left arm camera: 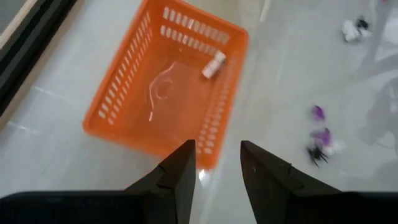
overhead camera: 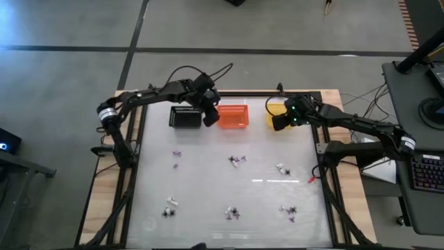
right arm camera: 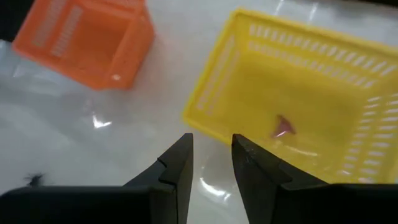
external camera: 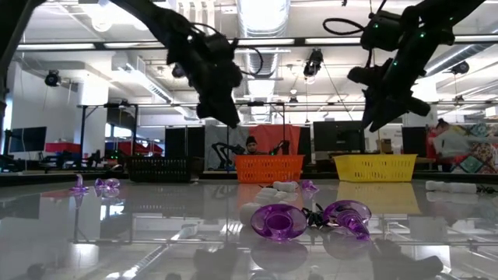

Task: Sort Halloween decoration
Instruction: Put the spider toy into the black bin

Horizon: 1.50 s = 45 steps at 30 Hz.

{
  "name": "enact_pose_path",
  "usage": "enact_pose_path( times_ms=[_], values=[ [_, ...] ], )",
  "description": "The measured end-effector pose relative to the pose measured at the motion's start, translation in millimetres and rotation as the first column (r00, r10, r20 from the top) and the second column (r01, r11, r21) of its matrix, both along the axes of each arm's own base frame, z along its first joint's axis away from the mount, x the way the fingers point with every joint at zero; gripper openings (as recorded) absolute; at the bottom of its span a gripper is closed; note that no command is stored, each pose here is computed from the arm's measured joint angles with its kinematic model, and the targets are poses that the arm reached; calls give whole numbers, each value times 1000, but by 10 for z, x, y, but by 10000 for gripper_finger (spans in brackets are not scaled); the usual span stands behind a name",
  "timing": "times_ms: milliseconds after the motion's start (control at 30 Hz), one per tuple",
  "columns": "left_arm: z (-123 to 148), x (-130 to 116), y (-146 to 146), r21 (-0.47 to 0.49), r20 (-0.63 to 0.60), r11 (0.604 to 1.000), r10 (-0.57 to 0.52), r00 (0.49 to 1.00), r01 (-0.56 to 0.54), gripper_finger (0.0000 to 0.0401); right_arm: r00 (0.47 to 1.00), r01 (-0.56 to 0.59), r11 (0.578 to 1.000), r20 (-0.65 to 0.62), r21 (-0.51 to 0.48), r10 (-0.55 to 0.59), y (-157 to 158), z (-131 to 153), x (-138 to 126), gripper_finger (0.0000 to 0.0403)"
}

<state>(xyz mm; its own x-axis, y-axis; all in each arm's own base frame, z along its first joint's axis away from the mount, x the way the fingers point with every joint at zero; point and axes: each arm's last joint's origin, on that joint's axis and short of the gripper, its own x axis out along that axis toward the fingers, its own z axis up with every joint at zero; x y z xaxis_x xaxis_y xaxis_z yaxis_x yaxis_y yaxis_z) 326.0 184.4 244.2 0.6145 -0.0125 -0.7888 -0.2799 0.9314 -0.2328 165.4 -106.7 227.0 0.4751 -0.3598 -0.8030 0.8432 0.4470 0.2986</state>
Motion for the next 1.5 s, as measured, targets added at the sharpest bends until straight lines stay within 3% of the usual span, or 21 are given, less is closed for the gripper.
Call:
enact_pose_path(
  times_ms=[500, 900, 1233, 1500],
  values=[
    [671, -686, -684, 57, 77, 994, -96, 992, 92, 110, 960, -180, 983, 212, -44, 185, 422, 130, 361, 129],
    [530, -1187, -1011, 25, 141, 999, -46, 989, 43, 110, 920, -213, 976, 348, 53, 182, 690, -52, 819, 128],
    [534, -1350, -1120, 32, 179, 998, -51, 983, 46, 110, 918, -232, 962, 361, 145, 167, 898, -399, 1158, 128],
    [583, -1397, -1142, 43, 203, 998, -54, 978, 46, 110, 891, -355, 929, 337, 100, 304, 966, -351, 1644, 128]
  ],
)
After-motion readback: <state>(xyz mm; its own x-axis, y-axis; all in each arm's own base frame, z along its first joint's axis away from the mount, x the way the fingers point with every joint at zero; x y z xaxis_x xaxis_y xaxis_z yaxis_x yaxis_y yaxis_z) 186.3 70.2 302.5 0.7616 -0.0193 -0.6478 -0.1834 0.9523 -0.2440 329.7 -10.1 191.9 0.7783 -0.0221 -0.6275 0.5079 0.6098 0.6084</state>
